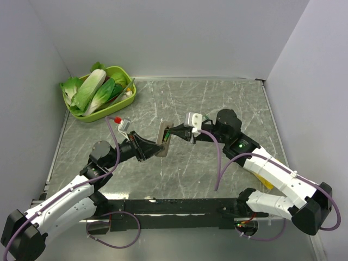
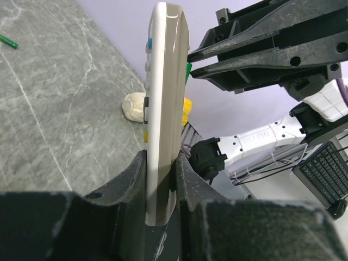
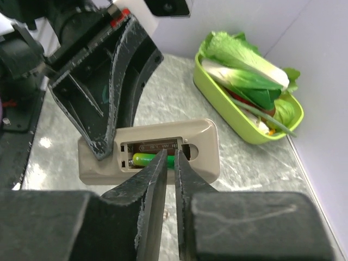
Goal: Load the batteries into the remote control
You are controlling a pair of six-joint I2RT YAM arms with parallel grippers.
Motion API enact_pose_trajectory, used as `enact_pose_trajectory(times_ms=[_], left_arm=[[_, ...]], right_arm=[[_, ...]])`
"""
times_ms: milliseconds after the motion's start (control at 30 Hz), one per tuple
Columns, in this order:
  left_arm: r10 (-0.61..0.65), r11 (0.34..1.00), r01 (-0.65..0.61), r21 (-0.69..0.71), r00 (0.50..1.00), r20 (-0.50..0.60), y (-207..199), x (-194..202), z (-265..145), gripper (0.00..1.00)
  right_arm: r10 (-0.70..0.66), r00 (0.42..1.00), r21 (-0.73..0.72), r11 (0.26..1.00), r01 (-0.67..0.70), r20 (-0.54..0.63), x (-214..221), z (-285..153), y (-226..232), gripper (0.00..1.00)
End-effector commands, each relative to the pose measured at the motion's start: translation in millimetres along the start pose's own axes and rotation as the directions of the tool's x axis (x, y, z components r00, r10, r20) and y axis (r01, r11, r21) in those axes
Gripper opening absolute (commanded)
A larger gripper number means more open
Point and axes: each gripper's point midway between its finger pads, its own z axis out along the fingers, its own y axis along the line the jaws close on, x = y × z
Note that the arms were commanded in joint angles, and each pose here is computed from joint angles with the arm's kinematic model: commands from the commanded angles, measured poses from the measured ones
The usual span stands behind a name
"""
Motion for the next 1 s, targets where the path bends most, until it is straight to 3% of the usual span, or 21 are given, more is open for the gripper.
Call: enact_pose_trajectory(times_ms=[0, 467, 700, 967], left_arm=[[0.064, 0.987, -0.08, 0.142, 0.991, 0.118, -49, -39, 0, 0.01], [0.127, 0.956, -0.166, 0.243, 0.978, 0.167, -85, -57, -7, 0.01], [0.154, 0.951, -0.205, 0.233, 0.963, 0.223, -95, -70, -15, 0.01], [0.151, 0.948, -0.202, 0.245, 0.965, 0.215, -96, -68, -17, 0.01]], right_arm=[[-0.026, 0.994, -0.025, 0.999, 0.023, -0.11, 20, 4, 5, 0.16], [-0.027, 0.962, -0.014, 1.0, 0.024, -0.27, 82, 13, 12, 0.12], [-0.011, 0.948, 0.081, 0.996, 0.039, -0.318, 116, 8, 7, 0.12], [0.009, 0.934, 0.132, 0.99, 0.041, -0.357, 141, 2, 9, 0.24]])
